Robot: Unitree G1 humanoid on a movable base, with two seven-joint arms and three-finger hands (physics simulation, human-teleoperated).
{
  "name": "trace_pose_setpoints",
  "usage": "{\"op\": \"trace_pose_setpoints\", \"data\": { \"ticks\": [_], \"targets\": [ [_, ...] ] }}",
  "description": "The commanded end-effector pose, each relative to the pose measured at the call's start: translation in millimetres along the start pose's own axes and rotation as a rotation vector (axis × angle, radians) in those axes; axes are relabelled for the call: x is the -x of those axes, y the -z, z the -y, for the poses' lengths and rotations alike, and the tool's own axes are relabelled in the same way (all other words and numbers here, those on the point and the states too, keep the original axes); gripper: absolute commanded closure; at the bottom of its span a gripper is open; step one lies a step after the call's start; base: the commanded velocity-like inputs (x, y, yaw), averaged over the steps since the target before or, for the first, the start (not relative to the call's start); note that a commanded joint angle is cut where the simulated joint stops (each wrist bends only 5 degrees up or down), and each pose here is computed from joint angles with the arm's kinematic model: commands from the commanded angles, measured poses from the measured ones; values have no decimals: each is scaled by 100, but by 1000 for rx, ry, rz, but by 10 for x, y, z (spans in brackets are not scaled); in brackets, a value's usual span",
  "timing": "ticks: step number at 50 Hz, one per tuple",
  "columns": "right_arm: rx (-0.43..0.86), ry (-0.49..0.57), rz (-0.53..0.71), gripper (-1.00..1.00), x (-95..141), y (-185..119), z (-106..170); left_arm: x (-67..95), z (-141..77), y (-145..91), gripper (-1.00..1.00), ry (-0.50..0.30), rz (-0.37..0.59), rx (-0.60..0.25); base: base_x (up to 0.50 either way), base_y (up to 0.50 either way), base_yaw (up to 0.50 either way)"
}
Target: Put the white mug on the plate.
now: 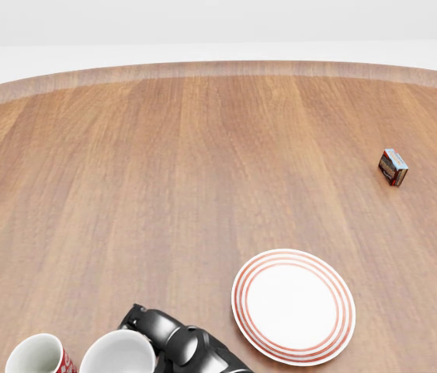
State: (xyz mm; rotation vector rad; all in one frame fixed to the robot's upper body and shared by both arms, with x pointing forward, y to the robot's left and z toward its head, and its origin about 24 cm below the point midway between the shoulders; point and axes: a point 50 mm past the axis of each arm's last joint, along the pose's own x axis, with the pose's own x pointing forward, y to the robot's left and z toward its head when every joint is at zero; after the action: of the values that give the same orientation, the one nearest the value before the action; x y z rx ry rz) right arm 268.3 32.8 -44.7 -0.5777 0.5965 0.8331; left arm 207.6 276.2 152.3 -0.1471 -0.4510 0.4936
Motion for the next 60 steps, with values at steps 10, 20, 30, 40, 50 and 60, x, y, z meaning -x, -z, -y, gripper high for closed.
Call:
{"op": "trace_pose_setpoints", "data": {
  "ticks": [10, 20, 30, 40, 50, 60],
  "targets": [
    [-36, 63, 101, 100, 22, -219, 167, 0, 1, 6, -100, -1, -2, 0, 0, 0, 0],
    [-57, 169, 216, 100, 138, -623, 595, 6, 4, 6, -100, 1, -3, 0, 0, 0, 0],
    [-85, 286, 293, 100, 397, -988, 1171, 6, 1, 14, -100, 1, -6, -1, 0, 0, 0],
    [-251, 496, 343, 100, 961, -888, 2158, -3, -1, 33, -100, 0, -13, 0, 0, 0, 0],
    [-364, 754, 316, 100, 1538, -508, 2811, -9, 10, 23, -100, 3, -9, 3, 0, 0, 0],
    [-519, 838, 189, 100, 1583, 220, 2836, -10, 24, 16, -100, 6, -5, 1, 0, 0, 0]
  ]
}}
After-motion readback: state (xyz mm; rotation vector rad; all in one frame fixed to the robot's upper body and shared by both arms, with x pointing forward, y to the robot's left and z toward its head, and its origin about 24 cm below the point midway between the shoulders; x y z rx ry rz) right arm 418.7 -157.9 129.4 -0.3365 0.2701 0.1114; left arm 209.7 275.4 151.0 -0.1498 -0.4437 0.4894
